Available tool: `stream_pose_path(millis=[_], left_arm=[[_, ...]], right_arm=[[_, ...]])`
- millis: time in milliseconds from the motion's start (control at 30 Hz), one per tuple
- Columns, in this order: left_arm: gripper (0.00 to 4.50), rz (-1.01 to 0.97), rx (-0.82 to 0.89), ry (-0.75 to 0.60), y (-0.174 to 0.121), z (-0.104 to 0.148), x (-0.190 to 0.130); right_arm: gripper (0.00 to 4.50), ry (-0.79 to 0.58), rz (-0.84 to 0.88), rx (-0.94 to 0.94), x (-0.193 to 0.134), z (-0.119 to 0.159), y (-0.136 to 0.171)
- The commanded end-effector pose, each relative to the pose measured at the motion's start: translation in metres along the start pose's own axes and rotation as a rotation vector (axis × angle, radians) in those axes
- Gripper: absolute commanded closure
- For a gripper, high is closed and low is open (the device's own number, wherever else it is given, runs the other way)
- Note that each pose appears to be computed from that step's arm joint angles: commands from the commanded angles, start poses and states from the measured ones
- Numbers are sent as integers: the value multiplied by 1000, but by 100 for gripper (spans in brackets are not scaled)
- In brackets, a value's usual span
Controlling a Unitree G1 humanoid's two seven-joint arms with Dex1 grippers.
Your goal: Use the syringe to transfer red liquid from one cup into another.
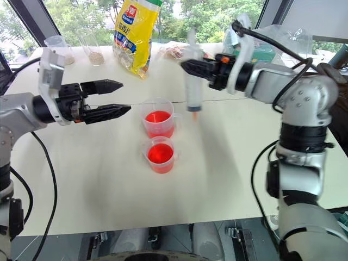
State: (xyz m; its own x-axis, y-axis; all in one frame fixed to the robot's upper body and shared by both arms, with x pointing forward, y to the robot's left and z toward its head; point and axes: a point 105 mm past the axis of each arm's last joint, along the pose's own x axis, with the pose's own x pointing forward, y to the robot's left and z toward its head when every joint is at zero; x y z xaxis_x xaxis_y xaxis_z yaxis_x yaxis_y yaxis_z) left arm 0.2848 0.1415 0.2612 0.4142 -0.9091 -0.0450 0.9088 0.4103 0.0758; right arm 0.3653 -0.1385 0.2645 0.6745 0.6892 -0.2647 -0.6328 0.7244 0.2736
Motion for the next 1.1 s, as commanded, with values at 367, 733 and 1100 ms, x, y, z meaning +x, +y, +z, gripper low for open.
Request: stream_pose_path(millis=[367, 733, 1100], left_arm=[[2, -23, 76, 10, -14, -4, 7], [0, -15, 60, 52, -18, -15, 4], [0, 23, 59, 115, -23, -18, -17]], right_arm=[[305, 452, -315, 98, 4, -102, -87], [3, 403, -227, 14, 1, -82, -72], [3, 136, 221, -325, -71, -32, 37]])
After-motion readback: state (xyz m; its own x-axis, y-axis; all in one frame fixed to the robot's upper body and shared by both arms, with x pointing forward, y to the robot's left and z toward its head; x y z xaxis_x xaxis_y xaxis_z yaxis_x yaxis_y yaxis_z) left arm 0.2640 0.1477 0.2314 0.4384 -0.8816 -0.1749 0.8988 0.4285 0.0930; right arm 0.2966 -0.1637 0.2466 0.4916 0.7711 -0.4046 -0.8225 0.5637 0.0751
